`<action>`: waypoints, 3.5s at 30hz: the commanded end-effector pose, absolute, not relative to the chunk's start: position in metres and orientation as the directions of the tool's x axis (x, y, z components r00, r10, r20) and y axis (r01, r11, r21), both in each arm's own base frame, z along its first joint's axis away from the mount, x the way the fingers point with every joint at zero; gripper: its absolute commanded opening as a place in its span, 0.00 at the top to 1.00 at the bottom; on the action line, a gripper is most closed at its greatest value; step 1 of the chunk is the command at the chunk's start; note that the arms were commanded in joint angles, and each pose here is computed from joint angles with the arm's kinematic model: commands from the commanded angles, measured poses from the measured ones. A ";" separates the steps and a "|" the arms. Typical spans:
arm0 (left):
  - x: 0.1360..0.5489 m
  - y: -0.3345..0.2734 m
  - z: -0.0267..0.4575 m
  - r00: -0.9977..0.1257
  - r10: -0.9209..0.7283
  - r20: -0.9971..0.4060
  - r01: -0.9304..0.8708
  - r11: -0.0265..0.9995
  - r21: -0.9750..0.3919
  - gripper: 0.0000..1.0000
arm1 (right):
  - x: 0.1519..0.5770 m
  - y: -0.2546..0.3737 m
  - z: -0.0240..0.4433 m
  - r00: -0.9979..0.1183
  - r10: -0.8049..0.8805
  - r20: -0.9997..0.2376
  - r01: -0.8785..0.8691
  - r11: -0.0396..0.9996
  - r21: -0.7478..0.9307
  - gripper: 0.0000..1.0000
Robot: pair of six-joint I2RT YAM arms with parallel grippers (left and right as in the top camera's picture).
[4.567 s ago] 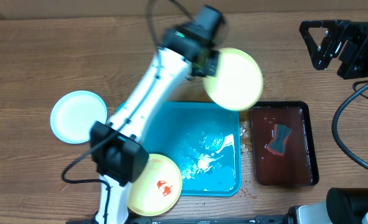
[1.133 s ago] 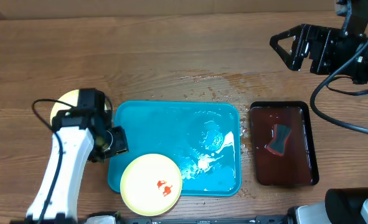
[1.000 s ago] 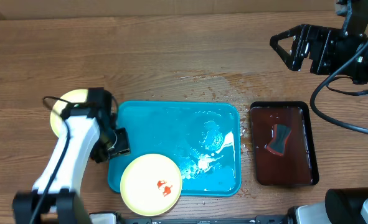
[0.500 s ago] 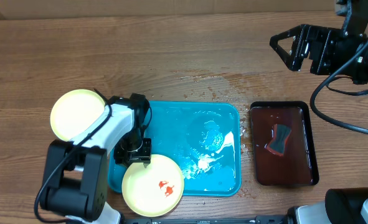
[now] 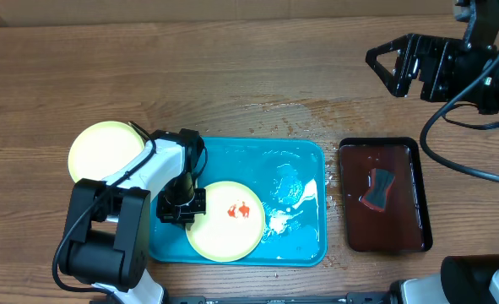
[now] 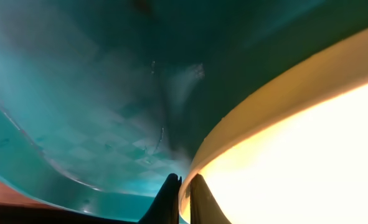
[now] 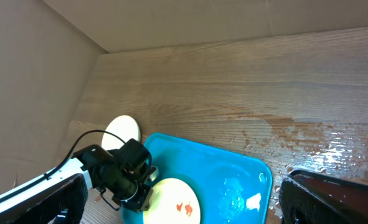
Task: Clean dirty plates on tray and stack at the side
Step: 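Move the left gripper to the lower yellow plate rim and grasp it, then slide the lower yellow plate up toward the tray center with the left gripper, then lower the right gripper onto the sponge in the black tray and grasp it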
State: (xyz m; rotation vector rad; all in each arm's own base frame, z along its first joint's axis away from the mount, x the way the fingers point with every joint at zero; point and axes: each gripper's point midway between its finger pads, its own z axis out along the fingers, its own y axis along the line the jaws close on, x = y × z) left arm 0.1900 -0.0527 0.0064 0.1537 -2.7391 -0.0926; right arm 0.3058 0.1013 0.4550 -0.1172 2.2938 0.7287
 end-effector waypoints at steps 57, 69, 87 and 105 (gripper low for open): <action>0.271 -0.095 0.001 -0.673 -0.702 0.234 -0.730 0.681 -0.059 0.89 | 0.305 0.104 0.456 -0.730 0.089 -0.678 -0.317 0.835 0.450 0.00; 0.306 -0.074 -0.003 -0.991 -0.132 -0.023 -0.129 0.988 -0.086 0.96 | 0.305 0.104 0.455 -0.730 0.090 -0.677 -0.316 0.835 0.451 0.00; 0.308 -0.073 0.000 -0.960 0.274 -0.051 0.276 0.961 -0.024 0.96 | 0.321 0.064 0.310 -0.931 0.262 -0.254 0.162 0.920 0.357 0.00; 0.303 -0.112 0.000 -0.927 0.368 -0.076 0.369 0.929 0.011 0.96 | 0.300 0.018 0.109 -0.846 0.534 -0.005 0.533 0.845 0.052 0.00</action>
